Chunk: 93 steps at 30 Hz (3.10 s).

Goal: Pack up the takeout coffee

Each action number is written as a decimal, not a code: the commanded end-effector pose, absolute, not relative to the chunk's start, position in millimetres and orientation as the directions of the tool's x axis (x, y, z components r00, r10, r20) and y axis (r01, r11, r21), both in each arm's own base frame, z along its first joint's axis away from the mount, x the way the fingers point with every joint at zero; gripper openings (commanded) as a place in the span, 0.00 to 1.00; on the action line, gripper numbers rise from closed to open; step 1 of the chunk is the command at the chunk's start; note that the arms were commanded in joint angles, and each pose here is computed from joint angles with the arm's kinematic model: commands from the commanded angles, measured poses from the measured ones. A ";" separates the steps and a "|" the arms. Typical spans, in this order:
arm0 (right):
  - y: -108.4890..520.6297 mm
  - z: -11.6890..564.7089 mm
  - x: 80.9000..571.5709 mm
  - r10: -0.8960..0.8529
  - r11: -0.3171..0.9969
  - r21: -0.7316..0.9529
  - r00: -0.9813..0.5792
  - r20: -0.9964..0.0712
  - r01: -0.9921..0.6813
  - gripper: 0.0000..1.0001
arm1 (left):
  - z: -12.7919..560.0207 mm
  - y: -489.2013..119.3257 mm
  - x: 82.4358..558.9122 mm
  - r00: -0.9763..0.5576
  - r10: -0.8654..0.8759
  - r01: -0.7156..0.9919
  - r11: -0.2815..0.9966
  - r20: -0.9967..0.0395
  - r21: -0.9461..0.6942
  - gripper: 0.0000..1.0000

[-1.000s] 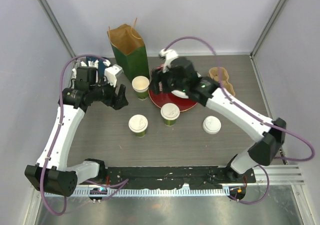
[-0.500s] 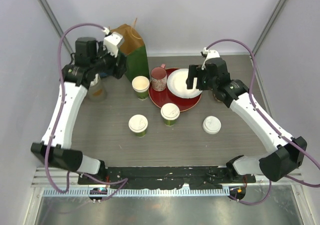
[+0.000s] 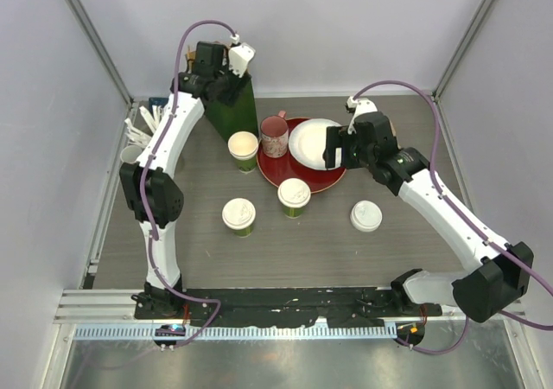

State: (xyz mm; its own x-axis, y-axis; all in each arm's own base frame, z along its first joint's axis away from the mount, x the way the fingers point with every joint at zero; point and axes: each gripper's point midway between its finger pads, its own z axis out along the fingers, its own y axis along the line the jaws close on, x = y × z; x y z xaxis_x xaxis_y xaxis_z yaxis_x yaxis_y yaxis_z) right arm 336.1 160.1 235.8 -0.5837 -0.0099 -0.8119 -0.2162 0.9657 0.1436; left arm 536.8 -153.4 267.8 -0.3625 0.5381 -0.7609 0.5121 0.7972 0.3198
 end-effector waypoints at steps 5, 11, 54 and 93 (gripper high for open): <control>160.9 242.8 332.9 -0.012 0.959 0.147 -0.558 -0.830 -0.240 0.88 | 275.2 -141.7 540.7 -0.369 0.555 0.475 0.802 -0.746 0.362 0.02; 161.6 242.5 329.8 -0.008 0.956 0.157 -0.560 -0.829 -0.246 0.87 | 337.8 -136.3 531.4 -0.251 0.551 0.396 0.809 -0.796 0.435 0.00; 200.5 469.7 281.0 0.172 0.793 0.354 -0.375 -0.911 -0.496 0.86 | 399.2 -233.3 74.5 -0.163 0.463 0.984 0.015 -0.871 -0.177 0.00; 278.4 279.6 176.8 -0.198 0.745 0.379 -0.725 -0.660 -0.549 0.70 | 301.0 -309.7 82.4 0.114 0.744 0.993 -0.075 -0.658 0.088 0.00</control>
State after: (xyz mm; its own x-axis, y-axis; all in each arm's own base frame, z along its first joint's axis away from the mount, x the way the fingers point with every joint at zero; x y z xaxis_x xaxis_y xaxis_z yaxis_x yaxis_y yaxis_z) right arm 180.1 273.5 272.8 -0.7377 -0.2214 -0.6378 -0.5365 0.7658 0.3547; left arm 80.4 -297.2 292.2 0.0813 0.7785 -0.6224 0.9967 -0.0642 0.0499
